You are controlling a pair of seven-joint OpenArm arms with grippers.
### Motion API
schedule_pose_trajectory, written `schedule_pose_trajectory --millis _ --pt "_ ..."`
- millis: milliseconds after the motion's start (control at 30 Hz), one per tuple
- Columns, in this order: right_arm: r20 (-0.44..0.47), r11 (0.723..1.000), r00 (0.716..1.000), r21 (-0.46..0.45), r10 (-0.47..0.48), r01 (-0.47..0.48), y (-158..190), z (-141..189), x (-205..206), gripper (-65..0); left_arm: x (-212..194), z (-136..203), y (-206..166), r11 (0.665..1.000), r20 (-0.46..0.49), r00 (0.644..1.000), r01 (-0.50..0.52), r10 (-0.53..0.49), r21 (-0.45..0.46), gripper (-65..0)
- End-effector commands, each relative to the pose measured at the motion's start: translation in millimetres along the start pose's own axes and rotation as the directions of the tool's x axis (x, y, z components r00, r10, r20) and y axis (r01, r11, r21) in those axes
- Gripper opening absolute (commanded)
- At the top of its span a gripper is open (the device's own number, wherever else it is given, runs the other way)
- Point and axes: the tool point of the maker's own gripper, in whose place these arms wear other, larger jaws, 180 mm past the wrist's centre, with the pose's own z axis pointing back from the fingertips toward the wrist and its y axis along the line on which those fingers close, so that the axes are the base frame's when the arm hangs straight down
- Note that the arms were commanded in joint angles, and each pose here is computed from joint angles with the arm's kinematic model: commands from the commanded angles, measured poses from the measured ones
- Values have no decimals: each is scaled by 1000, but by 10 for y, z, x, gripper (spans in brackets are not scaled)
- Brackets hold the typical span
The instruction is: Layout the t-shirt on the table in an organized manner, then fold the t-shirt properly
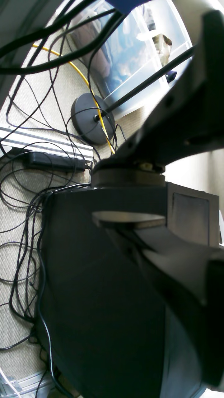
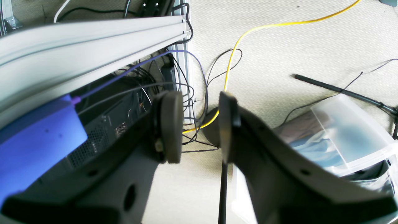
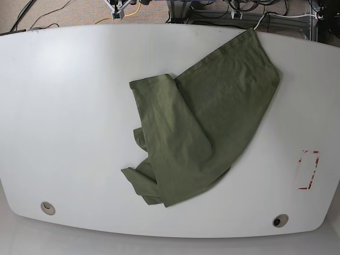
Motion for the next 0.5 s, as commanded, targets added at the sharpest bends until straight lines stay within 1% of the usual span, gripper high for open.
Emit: schedule_pose_trajectory --millis 0,333,467 --pt "8 1000 1000 4 -5 5 -5 12 17 -462 -53 1 -6 1000 -21 1000 11 -11 1 -525" --pt "8 1000 1000 12 -2 2 23 3 30 -463 -52 1 3 1000 -21 1000 14 -14 3 -525" --pt "15 1000 1000 2 -2 2 -13 5 65 -462 -23 0 -8 1000 -12 1000 6 -6 -1 -526"
